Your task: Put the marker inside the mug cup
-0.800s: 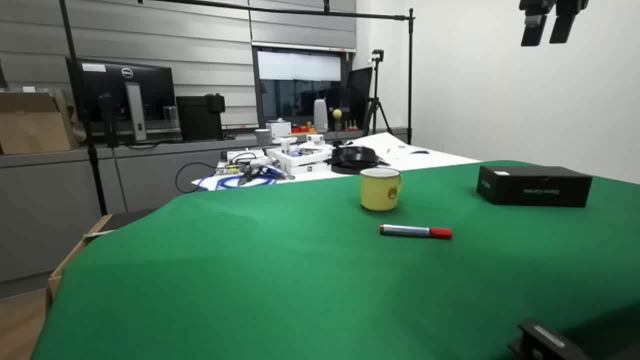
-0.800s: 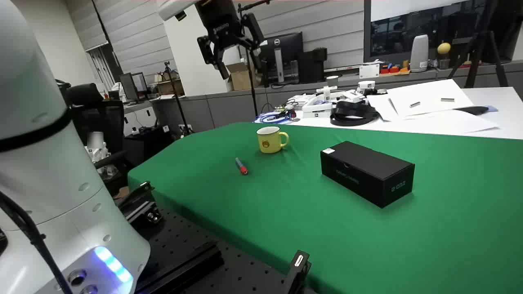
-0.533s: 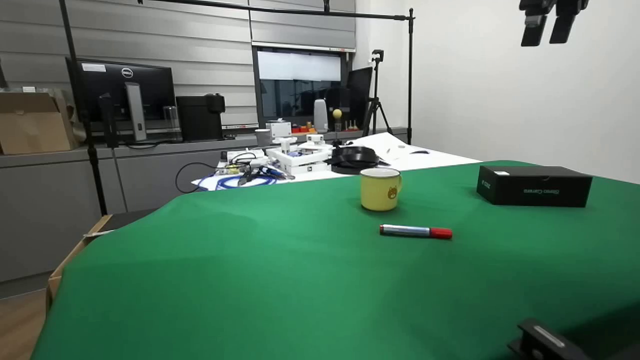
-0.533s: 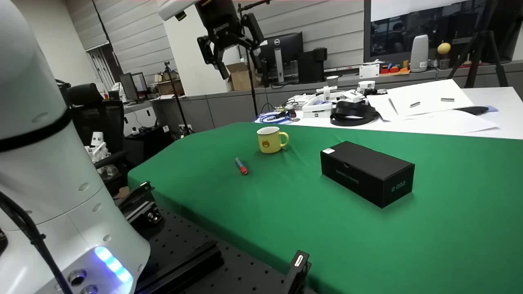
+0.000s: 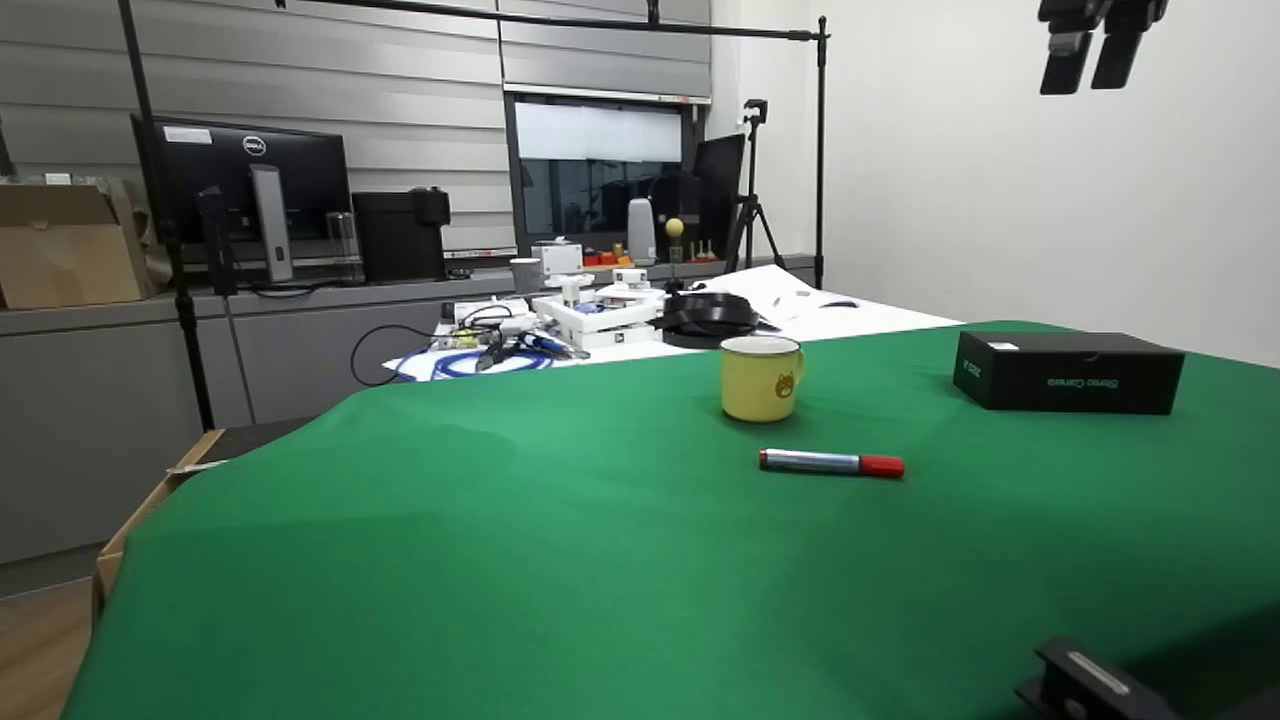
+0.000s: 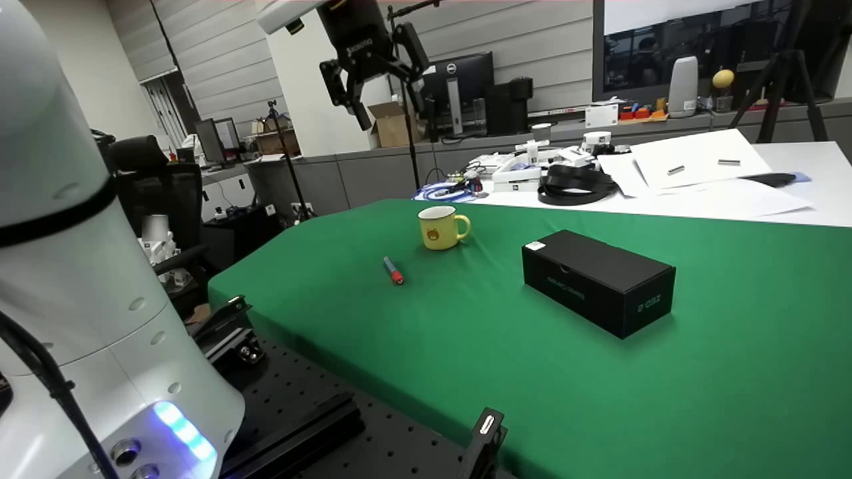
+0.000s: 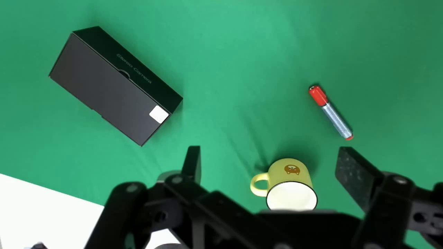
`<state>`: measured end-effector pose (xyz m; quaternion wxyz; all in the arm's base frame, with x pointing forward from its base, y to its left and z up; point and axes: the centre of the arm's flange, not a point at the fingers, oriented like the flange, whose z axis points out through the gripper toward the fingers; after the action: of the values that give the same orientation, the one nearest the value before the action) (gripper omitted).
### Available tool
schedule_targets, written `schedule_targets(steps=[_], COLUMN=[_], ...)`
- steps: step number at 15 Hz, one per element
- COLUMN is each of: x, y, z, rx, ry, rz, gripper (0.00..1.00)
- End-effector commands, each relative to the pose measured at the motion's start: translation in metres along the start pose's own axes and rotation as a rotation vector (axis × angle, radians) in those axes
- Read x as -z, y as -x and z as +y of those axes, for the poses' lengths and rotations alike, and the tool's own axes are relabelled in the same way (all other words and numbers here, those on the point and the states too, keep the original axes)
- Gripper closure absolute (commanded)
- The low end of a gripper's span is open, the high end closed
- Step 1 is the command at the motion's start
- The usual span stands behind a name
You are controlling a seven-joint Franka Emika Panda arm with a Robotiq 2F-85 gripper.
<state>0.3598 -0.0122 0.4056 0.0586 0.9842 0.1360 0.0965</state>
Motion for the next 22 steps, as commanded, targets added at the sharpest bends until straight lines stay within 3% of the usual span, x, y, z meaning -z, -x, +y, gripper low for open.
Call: schedule_targets(steps=[1, 6, 12, 18, 19, 22], x=[-0.016, -0.058, -0.131, -0.186, -0.168, -0.179], y=[-0.024, -0.055, -0.076, -0.108, -0.083, -0.085], z=[-0.015, -0.064, -0.12, -0.145, -0.143, -0.145], rx=[0.201, 0.479, 0.805, 0.94, 0.923, 0.93], ry=[-0.015, -0.087, -0.148, -0.12, -0.139, -0.15], rz=[0.029, 0.105, 0.092, 0.041, 0.048, 0.034], gripper=[0.0, 0.0, 0.0, 0.0, 0.0, 0.0])
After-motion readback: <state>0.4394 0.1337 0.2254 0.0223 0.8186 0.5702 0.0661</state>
